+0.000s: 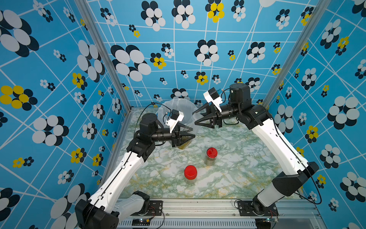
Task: Empty moldy mung beans from jars
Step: Unscrew the lid from the jar.
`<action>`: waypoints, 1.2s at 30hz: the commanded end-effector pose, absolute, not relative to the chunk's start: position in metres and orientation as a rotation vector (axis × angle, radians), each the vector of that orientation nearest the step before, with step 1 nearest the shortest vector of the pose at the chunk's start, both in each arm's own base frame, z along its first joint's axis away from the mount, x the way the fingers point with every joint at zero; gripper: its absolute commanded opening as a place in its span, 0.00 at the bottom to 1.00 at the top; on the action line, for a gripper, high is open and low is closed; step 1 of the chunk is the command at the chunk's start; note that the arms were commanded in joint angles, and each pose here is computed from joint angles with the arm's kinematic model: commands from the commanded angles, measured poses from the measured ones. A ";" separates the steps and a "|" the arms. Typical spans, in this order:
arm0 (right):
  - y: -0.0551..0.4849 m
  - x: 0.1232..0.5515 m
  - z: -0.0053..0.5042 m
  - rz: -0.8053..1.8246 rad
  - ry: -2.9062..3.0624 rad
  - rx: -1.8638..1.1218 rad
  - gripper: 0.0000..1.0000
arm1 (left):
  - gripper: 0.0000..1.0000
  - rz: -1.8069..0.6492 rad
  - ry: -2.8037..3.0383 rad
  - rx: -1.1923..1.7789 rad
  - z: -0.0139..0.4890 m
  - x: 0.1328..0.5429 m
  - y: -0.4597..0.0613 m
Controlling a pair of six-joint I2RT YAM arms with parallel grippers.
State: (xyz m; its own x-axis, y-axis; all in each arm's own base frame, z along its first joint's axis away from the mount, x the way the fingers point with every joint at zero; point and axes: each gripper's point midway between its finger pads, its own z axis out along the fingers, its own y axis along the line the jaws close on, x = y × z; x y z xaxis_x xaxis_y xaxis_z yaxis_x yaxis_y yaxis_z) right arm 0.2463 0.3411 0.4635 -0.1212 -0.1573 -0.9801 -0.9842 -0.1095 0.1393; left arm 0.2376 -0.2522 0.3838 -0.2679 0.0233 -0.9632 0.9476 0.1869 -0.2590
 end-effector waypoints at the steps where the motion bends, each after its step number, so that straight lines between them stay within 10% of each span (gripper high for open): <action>1: 0.344 0.253 0.486 1.446 1.518 -1.140 0.59 | 0.17 -1.027 1.590 0.682 0.405 0.283 -0.222; 12: 0.342 0.294 0.481 1.362 1.715 -0.855 0.85 | 0.17 -0.856 1.649 0.686 0.389 0.291 -0.227; 36: 0.367 0.304 0.450 1.336 1.870 -0.897 0.62 | 0.16 -0.775 1.637 0.692 0.387 0.292 -0.229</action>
